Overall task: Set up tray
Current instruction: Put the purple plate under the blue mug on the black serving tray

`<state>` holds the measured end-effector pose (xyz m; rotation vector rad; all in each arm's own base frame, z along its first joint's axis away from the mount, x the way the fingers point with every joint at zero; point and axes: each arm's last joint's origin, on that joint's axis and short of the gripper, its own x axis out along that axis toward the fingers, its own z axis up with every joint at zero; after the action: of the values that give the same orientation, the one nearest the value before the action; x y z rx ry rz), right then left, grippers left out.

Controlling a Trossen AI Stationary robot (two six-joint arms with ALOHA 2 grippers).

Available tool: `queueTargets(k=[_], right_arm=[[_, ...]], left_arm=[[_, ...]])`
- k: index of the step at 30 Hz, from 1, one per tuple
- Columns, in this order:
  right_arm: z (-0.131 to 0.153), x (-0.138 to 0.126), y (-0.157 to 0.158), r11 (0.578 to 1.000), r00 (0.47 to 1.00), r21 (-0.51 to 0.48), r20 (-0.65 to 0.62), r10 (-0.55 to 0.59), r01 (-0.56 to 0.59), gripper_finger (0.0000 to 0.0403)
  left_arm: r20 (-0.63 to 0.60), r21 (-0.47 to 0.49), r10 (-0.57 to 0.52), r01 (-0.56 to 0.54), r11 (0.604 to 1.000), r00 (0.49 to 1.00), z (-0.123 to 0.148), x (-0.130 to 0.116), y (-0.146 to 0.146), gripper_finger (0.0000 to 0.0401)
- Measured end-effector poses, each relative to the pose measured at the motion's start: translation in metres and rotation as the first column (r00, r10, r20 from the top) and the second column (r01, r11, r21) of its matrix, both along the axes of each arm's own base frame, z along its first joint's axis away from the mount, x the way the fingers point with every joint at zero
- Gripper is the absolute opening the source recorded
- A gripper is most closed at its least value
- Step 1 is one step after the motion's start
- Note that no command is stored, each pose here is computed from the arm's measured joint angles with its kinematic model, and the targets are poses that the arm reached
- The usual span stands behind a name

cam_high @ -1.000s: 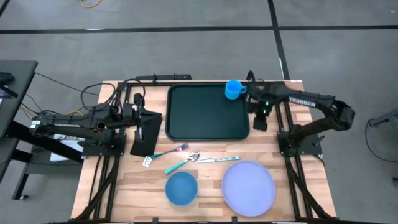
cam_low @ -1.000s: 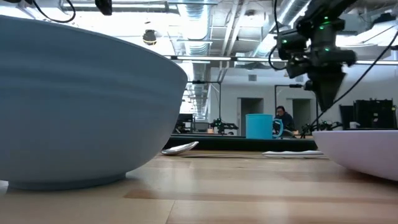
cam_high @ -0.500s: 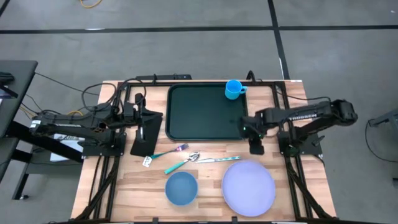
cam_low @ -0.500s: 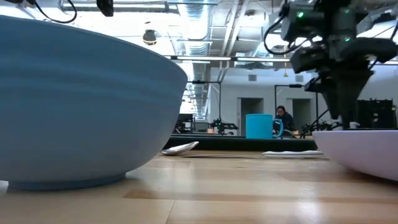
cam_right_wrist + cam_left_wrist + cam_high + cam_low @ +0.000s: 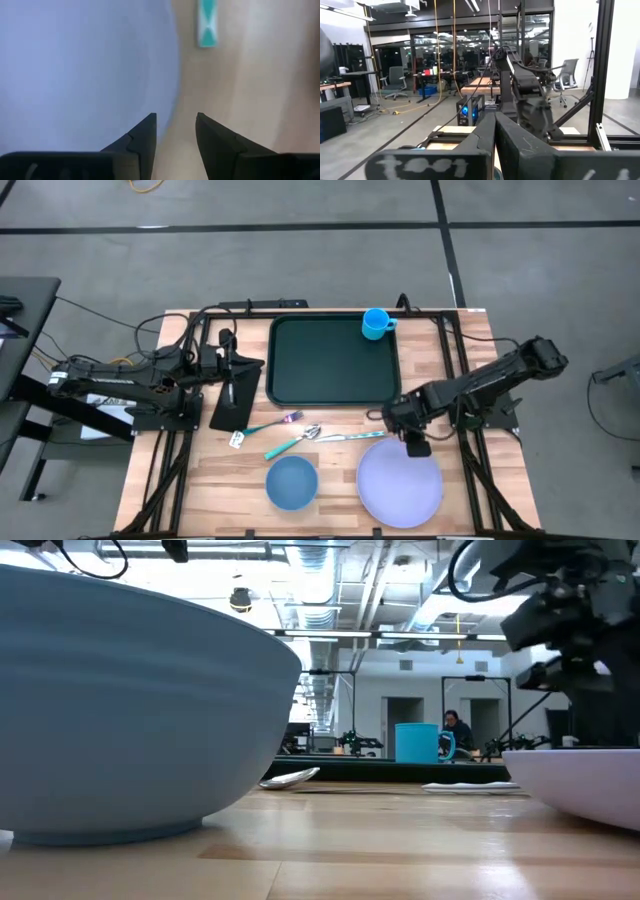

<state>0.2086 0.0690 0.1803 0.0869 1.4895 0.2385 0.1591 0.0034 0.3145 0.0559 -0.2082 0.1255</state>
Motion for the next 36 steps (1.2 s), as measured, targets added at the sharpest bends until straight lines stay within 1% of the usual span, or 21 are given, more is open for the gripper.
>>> queueTargets(k=[6, 14, 22, 26, 30, 36], right_arm=[[-0.022, 0.003, 0.012, 1.000, 0.997, -0.022, -0.077, 0.015, -0.017, 0.0126], [-0.043, 0.008, 0.014, 0.998, 0.985, -0.054, -0.172, 0.005, -0.014, 0.0126], [-0.050, 0.011, 0.014, 0.998, 0.981, -0.059, -0.194, 0.018, -0.030, 0.0123], [-0.046, 0.010, 0.014, 0.998, 0.985, -0.052, -0.172, 0.021, -0.031, 0.0105], [-0.041, 0.011, 0.014, 0.999, 0.991, -0.037, -0.129, 0.025, -0.030, 0.0073], [-0.038, 0.011, 0.015, 0.999, 0.992, -0.023, -0.121, 0.027, -0.030, 0.0026]], left_arm=[[0.000, 0.001, -0.007, 0.007, 1.000, 1.000, 0.000, 0.000, 0.000, 0.0000], [0.000, 0.000, -0.007, 0.007, 1.000, 1.000, 0.000, 0.000, 0.000, 0.0000], [0.000, 0.001, -0.007, 0.007, 1.000, 1.000, 0.000, 0.000, 0.000, 0.0000], [0.000, 0.001, -0.007, 0.007, 1.000, 1.000, 0.000, 0.000, 0.000, 0.0000], [-0.001, 0.003, -0.007, 0.007, 1.000, 1.000, 0.000, 0.000, 0.000, 0.0000], [0.000, 0.002, -0.007, 0.007, 1.000, 1.000, 0.000, 0.000, 0.000, 0.0000]])
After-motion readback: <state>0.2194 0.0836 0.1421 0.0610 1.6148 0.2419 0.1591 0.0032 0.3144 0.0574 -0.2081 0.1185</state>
